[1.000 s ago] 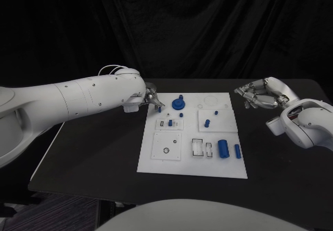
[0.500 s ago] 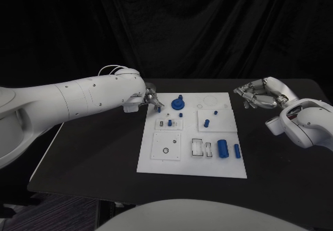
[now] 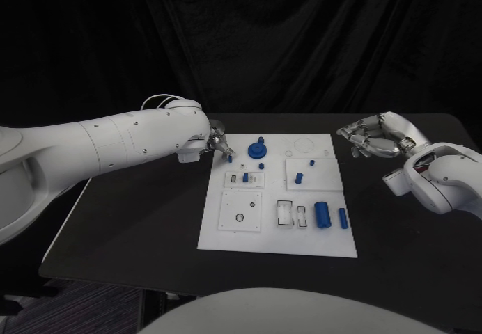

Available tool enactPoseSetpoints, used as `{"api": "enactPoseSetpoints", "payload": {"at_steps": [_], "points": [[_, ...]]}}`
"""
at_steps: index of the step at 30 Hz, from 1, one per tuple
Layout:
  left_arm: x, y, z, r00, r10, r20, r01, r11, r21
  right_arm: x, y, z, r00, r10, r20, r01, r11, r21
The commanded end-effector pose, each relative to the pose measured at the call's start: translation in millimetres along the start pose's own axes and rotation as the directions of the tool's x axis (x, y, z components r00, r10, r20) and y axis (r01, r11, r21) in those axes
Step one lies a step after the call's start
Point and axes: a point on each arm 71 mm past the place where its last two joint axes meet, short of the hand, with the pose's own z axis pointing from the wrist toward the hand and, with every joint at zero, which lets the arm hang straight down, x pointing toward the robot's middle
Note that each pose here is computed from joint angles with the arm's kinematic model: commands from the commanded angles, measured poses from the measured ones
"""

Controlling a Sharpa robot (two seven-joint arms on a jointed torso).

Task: Assemble the parts on the task board

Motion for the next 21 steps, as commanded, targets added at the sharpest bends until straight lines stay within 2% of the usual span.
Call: {"api": "enactPoseSetpoints", "payload": {"at_steps": [1, 21], "points": [[2.4, -0.3, 0.8, 1.000, 0.012, -0.018, -0.012, 1.000, 0.007, 1.2, -2.1, -0.8, 1.000, 0.000, -0.009, 0.000, 1.000, 0.014], [5.0, -2.9, 1.8, 0.999, 0.020, -0.032, -0.019, 1.000, 0.014, 1.9, -3.2, -1.0, 1.000, 0.002, -0.015, -0.001, 1.000, 0.019]]}}
